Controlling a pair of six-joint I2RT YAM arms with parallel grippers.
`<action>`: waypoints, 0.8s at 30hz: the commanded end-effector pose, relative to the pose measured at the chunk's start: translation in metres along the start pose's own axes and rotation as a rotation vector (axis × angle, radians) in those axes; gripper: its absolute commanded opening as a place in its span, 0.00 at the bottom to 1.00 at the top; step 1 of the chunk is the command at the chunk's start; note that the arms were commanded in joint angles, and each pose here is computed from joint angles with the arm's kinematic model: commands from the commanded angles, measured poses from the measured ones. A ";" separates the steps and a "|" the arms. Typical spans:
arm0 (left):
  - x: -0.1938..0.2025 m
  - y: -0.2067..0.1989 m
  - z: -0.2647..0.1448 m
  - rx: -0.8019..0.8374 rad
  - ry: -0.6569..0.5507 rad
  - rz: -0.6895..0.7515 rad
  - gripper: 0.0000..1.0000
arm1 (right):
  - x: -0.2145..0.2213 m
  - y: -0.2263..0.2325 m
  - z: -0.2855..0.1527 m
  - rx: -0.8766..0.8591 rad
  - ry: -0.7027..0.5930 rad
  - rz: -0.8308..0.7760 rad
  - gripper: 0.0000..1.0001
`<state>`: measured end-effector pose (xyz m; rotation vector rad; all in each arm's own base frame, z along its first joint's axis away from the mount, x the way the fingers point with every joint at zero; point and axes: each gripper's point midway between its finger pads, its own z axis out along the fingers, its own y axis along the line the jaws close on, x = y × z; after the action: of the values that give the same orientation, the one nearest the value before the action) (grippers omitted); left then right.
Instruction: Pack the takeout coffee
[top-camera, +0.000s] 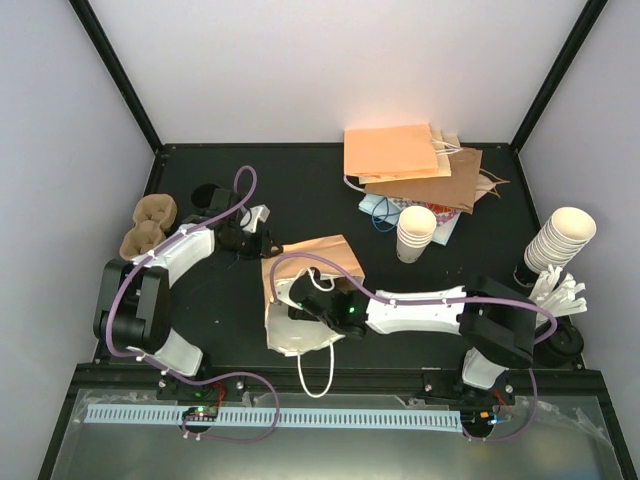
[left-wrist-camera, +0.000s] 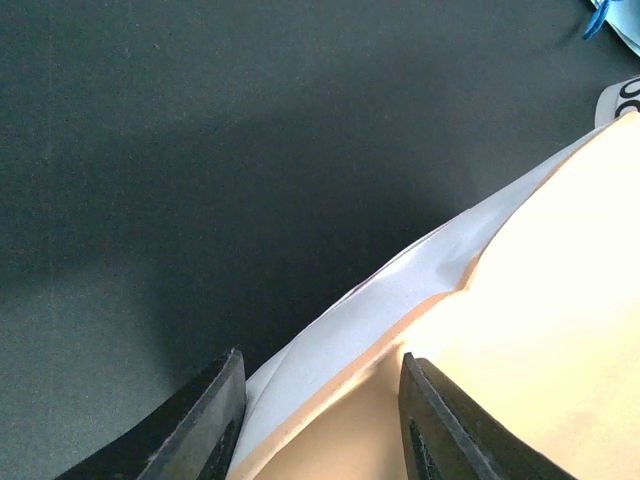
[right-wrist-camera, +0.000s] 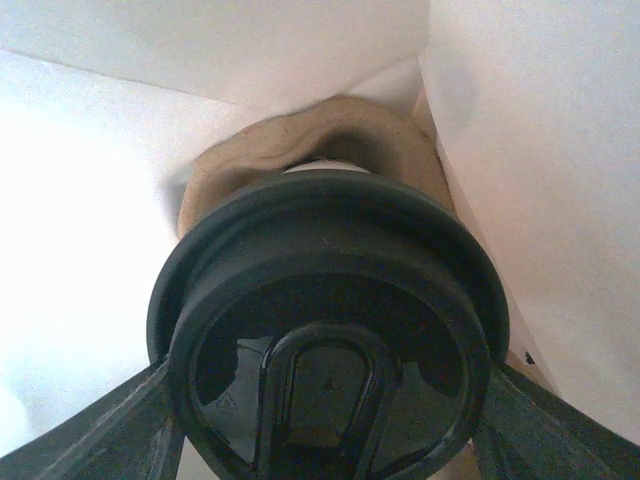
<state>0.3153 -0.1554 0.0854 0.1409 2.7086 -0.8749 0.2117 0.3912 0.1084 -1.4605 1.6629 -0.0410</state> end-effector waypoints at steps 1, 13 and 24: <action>0.039 -0.024 0.001 0.104 0.143 -0.027 0.45 | 0.046 0.005 0.022 -0.010 0.154 -0.046 0.75; 0.043 -0.028 0.002 0.138 0.146 -0.059 0.44 | 0.036 0.013 0.026 0.001 0.163 -0.150 0.76; 0.044 -0.028 -0.003 0.118 0.113 -0.128 0.51 | 0.030 -0.011 0.012 0.113 0.248 -0.186 0.76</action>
<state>0.3182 -0.1543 0.0875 0.0815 2.6737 -0.8797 0.2161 0.3970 0.1057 -1.5442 1.6330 -0.2289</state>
